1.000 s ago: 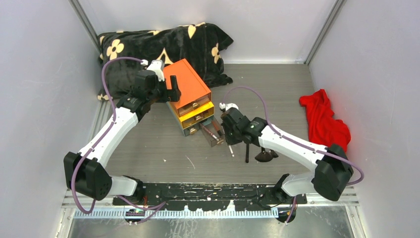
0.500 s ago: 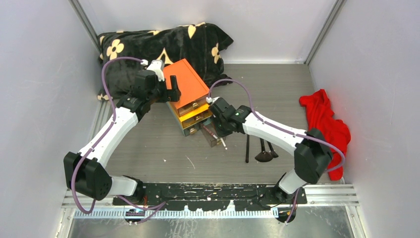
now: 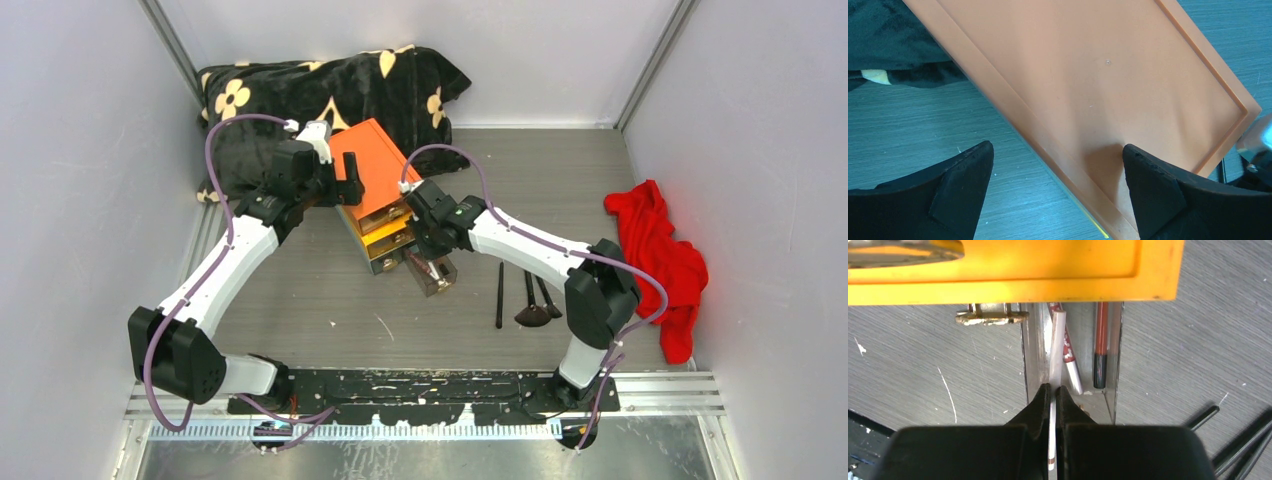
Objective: Organize the makeup
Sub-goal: Place the makeup brush in the drawer.
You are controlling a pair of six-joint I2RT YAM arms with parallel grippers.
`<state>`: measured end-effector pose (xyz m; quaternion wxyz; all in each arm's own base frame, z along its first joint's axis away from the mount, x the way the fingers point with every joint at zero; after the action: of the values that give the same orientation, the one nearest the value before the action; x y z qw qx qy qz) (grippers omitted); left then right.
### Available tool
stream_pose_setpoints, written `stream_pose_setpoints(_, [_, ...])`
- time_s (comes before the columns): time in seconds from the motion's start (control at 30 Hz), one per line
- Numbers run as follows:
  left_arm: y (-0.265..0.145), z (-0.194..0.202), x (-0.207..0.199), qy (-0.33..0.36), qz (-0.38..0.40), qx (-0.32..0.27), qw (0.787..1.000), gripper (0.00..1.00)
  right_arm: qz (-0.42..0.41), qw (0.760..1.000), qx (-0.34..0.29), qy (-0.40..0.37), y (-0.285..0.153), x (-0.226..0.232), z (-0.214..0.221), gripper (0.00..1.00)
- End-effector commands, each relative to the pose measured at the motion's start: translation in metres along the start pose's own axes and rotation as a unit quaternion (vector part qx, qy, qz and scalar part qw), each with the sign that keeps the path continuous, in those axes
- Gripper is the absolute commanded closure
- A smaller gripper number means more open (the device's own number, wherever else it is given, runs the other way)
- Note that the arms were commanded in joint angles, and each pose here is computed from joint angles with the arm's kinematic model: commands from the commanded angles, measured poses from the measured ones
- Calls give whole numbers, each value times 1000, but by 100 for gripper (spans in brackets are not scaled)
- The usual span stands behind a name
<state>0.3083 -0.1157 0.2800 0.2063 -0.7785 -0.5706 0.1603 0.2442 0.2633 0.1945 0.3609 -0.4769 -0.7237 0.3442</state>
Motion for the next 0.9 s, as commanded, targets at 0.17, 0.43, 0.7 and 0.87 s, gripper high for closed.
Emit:
stream_pose_setpoints(0.17, [-10,-6,6,18,-13,1,1000,0,-11,1000,-6,1,17,0,-7,96])
stream_pose_setpoints(0.43, [-10,-4,5,19,-14,3,1000,0,-2,1000,4,6,22,-6,-2,66])
stream_pose_setpoints(0.7, [-8,-3,5,16,-12,4,1000,0,-4,1000,-6,13,17,-10,1,33])
stream_pose_setpoints(0.87, [-9,-3,5,17,-13,3,1000,0,-11,999,-42,18,-4,-10,-6,33])
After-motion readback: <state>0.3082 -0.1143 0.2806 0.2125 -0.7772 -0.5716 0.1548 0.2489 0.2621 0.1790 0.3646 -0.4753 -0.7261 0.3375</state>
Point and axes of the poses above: each gripper's point midway between its finger pads, its own y axis out along the fingers, its own x axis along the line the jaws close on, z = x × y, the point moved 9 cm from there along -y, back along the fingers, and after that the axes turned 13 degrees about y, right-handed, at the moved point
